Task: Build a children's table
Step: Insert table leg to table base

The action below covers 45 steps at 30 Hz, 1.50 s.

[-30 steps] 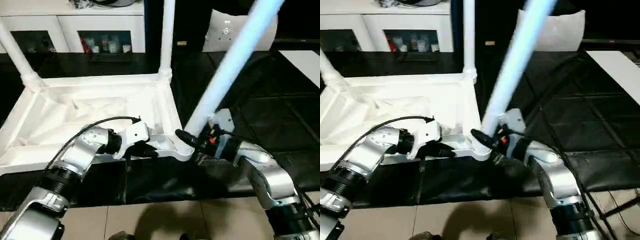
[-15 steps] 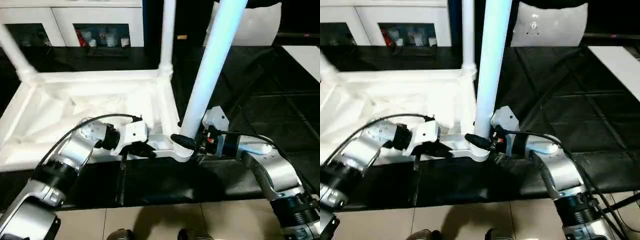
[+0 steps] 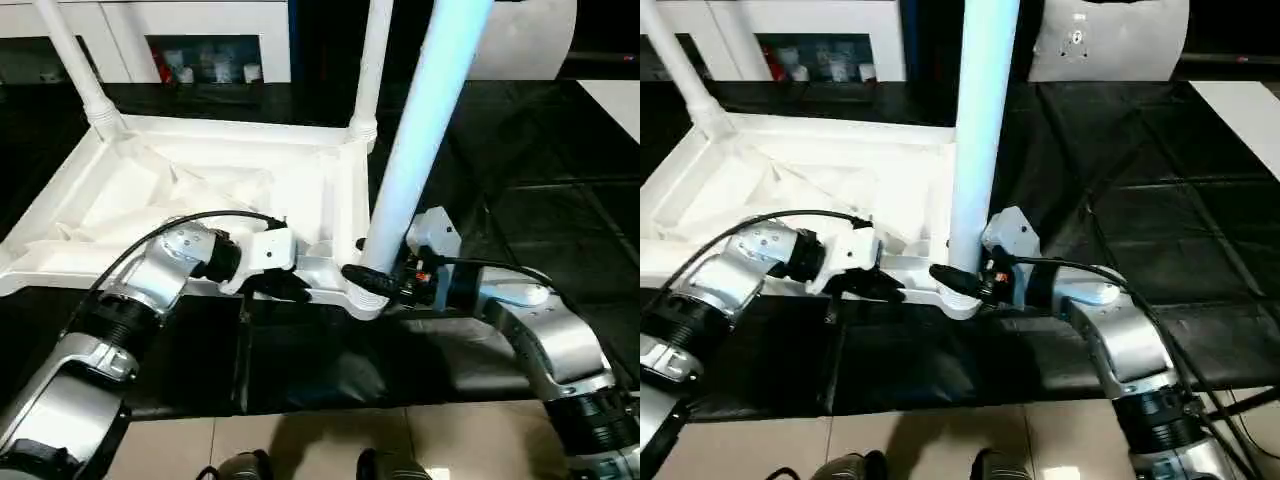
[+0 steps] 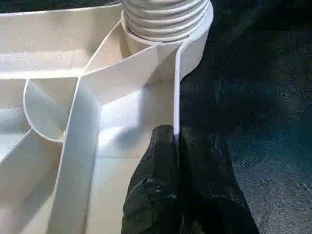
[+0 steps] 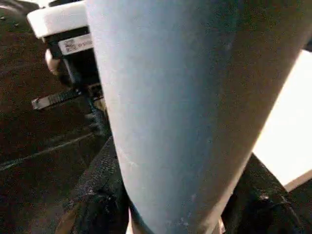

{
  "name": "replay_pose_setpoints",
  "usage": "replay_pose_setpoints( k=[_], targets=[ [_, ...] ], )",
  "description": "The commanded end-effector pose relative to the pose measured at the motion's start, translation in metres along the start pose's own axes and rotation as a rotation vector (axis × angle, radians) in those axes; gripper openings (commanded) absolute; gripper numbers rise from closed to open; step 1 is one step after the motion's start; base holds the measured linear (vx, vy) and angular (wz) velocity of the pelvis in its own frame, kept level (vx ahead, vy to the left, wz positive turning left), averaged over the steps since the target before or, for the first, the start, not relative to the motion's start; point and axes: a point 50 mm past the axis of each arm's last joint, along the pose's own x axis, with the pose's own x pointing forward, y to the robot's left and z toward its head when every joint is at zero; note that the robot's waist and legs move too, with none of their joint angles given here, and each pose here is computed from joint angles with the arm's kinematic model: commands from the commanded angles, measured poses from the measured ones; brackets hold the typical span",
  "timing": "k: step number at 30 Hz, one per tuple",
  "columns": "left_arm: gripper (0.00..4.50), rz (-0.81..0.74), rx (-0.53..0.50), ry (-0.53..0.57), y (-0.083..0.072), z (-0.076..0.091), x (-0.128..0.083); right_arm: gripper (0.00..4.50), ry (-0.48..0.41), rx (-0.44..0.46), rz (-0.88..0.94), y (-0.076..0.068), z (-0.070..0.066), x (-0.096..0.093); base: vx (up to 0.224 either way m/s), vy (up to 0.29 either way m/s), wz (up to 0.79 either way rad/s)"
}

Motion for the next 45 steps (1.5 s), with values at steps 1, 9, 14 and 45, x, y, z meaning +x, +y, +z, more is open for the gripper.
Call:
replay_pose_setpoints(
  k=[1,9,14,45],
  targets=[
    [0.00,0.159,-0.036,-0.003,0.010,0.001,-0.018,1.89,0.246,0.193,0.015,0.020,-0.064,0.005,0.000,0.000,0.00],
    [0.00,0.275,-0.208,-0.062,-0.040,0.002,-0.016,1.89,0.164,0.248,-0.220,0.007,-0.057,0.019,0.003,0.007,-0.10],
    [0.00,0.300,-0.241,-0.103,-0.068,0.026,0.014,1.89,0.143,0.292,-0.357,-0.005,-0.054,0.033,0.006,0.003,-0.04],
    [0.00,0.364,-0.053,-0.058,-0.030,0.010,-0.014,1.89,-0.386,0.312,-0.287,-0.023,0.013,-0.002,0.000,0.000,0.00]
  ],
)
